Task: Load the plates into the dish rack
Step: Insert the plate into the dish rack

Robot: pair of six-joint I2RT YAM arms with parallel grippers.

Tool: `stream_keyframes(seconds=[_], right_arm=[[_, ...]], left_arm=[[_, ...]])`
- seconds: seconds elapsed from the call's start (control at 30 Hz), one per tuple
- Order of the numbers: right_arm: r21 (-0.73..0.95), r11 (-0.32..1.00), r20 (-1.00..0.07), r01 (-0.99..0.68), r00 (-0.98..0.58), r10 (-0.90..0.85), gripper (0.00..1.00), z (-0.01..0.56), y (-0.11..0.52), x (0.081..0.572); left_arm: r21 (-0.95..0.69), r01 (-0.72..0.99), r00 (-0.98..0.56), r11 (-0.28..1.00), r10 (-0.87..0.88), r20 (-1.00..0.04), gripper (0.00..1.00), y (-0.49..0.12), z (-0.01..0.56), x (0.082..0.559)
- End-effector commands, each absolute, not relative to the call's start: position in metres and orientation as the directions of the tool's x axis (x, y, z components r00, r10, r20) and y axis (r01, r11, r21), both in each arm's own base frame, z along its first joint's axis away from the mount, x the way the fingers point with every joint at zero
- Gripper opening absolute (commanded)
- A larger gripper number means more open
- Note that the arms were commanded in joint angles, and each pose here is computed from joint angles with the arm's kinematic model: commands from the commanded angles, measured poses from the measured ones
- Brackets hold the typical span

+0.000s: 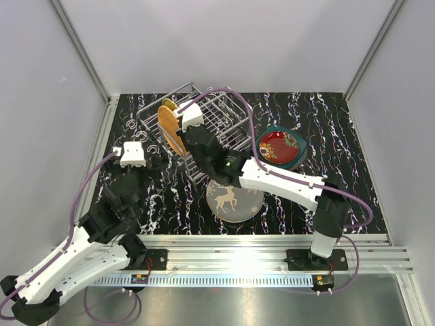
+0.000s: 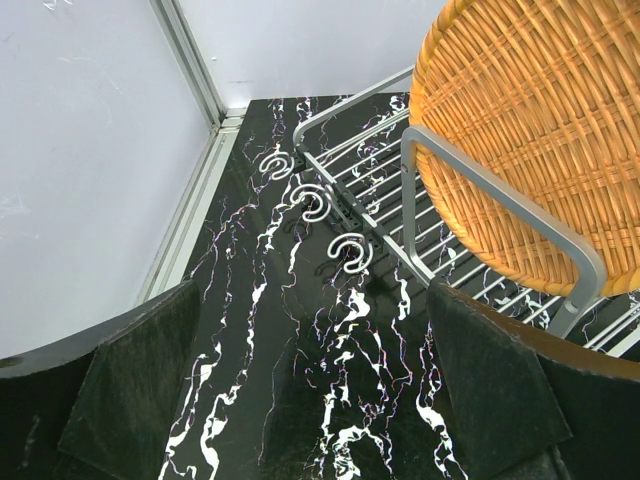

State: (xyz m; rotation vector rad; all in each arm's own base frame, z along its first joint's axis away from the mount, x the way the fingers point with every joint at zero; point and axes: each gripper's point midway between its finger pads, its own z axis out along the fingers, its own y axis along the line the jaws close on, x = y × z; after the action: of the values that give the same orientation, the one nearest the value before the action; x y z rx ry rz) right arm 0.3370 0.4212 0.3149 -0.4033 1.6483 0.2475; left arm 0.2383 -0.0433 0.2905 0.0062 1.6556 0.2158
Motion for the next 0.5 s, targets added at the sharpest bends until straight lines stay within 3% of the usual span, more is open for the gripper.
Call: stream_keyframes(seconds=[0.0, 0.27, 0.47], right_arm=[[-0.062, 0.887, -0.990, -0.457, -0.087, -0.114, 0.00, 0.309, 0.443, 0.322], [-0.063, 0.896, -0.988, -0.440, -0.102, -0.120, 0.09, 0.300, 0.437, 0.320], [-0.036, 0.900, -0.987, -0.434, -0.124, -0.099, 0.07, 0.292, 0.436, 0.317]], left_arm=[[0.101, -0.123, -0.064, 0.987, 0.093, -0.994, 0.99, -0.045, 0.306, 0.240], [0.103, -0.123, -0.066, 0.987, 0.096, -0.993, 0.99, -0.045, 0.306, 0.240], [0.104, -0.118, -0.066, 0.988, 0.097, -0.993, 0.99, -0.046, 0.306, 0.241]])
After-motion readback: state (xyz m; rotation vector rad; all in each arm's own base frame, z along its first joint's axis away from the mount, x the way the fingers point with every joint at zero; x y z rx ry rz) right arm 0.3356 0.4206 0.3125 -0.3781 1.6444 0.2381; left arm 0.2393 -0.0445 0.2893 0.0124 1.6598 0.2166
